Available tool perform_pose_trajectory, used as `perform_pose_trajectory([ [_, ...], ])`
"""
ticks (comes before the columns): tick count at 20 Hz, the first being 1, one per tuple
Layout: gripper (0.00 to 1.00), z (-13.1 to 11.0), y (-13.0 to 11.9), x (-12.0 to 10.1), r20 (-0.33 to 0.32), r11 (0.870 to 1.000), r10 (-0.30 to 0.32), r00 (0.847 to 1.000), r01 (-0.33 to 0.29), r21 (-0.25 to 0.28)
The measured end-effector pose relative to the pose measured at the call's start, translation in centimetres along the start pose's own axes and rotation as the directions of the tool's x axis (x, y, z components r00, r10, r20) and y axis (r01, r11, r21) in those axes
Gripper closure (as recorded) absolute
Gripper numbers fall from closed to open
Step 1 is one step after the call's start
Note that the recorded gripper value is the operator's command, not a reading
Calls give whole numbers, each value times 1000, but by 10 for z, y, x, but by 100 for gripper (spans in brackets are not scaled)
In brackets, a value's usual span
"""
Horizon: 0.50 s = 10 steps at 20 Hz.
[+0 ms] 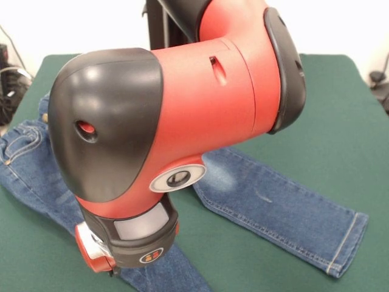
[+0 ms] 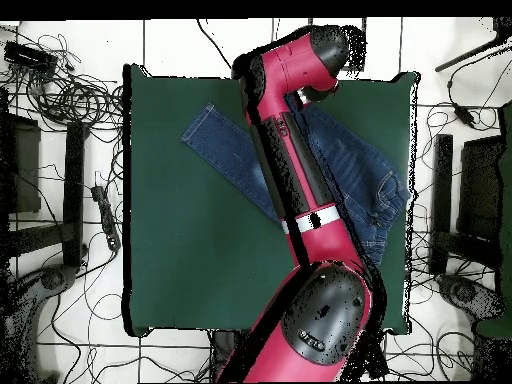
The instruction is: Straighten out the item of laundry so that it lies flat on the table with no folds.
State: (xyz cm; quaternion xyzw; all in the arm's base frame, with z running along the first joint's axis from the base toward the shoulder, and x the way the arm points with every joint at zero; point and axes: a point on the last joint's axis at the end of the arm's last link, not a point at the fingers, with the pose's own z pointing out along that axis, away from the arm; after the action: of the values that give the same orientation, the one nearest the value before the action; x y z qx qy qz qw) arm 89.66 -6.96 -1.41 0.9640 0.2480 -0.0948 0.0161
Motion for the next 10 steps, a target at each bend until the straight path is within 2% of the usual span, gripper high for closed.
perform_pose_trajectory([
  [10, 0, 2, -1, 0, 2, 1000, 0, 1000, 0, 2],
])
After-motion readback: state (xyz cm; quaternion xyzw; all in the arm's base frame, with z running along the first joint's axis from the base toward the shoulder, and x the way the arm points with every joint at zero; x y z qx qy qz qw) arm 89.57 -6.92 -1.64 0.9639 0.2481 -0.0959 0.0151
